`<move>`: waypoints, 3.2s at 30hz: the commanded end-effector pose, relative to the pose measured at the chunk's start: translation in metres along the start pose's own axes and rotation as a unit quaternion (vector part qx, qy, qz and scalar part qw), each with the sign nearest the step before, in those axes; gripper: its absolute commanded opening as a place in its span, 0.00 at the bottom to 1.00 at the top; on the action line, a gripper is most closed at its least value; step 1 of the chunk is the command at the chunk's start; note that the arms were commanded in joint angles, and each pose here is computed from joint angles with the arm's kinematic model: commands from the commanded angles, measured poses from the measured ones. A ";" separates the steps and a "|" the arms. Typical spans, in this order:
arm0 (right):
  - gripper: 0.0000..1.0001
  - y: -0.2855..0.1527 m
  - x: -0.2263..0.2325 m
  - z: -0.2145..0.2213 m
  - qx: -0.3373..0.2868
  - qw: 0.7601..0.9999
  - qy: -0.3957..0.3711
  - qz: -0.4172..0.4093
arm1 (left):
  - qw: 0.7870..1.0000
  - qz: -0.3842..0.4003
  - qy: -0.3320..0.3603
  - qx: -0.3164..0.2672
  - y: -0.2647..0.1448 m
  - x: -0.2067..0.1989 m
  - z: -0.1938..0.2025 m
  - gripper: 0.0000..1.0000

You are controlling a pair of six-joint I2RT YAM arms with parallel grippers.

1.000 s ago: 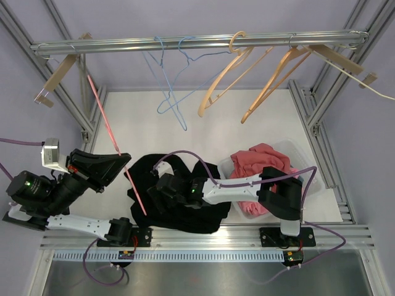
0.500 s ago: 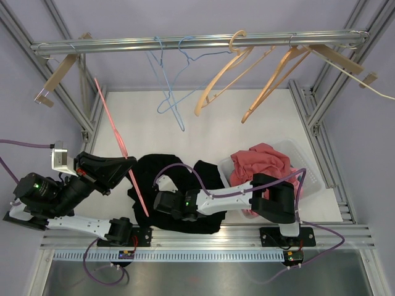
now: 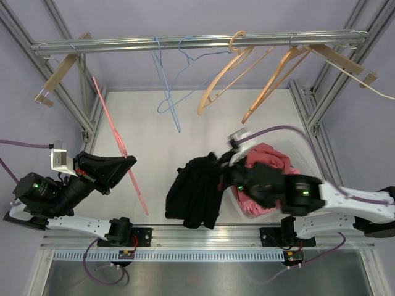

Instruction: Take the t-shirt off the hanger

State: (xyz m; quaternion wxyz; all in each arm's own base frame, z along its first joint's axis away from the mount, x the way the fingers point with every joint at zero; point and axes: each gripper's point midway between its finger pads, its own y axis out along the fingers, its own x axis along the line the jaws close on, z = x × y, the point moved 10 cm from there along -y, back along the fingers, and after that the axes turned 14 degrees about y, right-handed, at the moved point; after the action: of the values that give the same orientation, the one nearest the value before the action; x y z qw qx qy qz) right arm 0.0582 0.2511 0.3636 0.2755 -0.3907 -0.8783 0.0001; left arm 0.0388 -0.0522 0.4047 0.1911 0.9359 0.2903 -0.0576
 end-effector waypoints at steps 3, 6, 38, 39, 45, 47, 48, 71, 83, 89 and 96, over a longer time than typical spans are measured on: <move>0.00 -0.059 -0.030 -0.074 -0.118 0.991 -0.011 0.066 | 0.999 -0.005 -0.029 -0.040 -0.003 0.005 -0.013 0.00; 0.00 -0.087 -0.041 -0.107 -0.163 0.984 -0.003 0.076 | 0.999 -0.002 -0.028 -0.040 -0.003 0.004 -0.014 0.00; 0.00 -0.090 -0.140 -0.128 -0.209 0.915 -0.001 0.345 | 0.999 0.001 -0.013 -0.033 0.005 -0.002 -0.019 0.00; 0.00 -0.090 -0.144 -0.119 -0.208 0.914 0.010 0.349 | 0.999 0.001 -0.013 -0.033 0.005 -0.002 -0.019 0.00; 0.00 -0.053 -0.187 -0.023 -0.136 0.913 0.090 0.374 | 0.999 -0.016 -0.007 -0.033 0.007 0.000 -0.025 0.00; 0.00 -0.041 -0.199 0.011 -0.096 0.916 0.114 0.373 | 0.999 -0.022 0.000 -0.033 0.009 0.000 -0.028 0.00; 0.00 -0.034 -0.204 0.023 -0.077 0.915 0.120 0.379 | 0.999 -0.028 0.004 -0.031 0.010 0.000 -0.029 0.00; 0.93 -0.082 -0.177 0.024 -0.064 0.952 0.200 0.223 | 0.998 -0.031 0.057 -0.020 0.102 -0.067 -0.020 0.00; 0.95 -0.082 -0.173 0.017 -0.061 0.962 0.167 0.208 | 0.998 -0.046 -0.029 -0.028 0.135 -0.008 -0.036 0.00; 0.95 -0.079 -0.172 0.018 -0.057 0.967 0.162 0.190 | 0.993 -0.007 -0.121 0.010 0.133 0.035 -0.042 0.00; 0.95 -0.084 -0.168 0.019 -0.059 0.970 0.169 0.162 | 0.980 -0.062 -0.191 0.003 0.139 0.104 -0.035 0.00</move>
State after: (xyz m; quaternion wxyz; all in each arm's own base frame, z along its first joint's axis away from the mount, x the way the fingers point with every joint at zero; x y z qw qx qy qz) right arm 0.0850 0.0806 0.2766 0.3969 -0.5596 -0.7249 -0.0619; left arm 0.1992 -0.0927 0.4596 0.2321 0.8755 0.3730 -0.2010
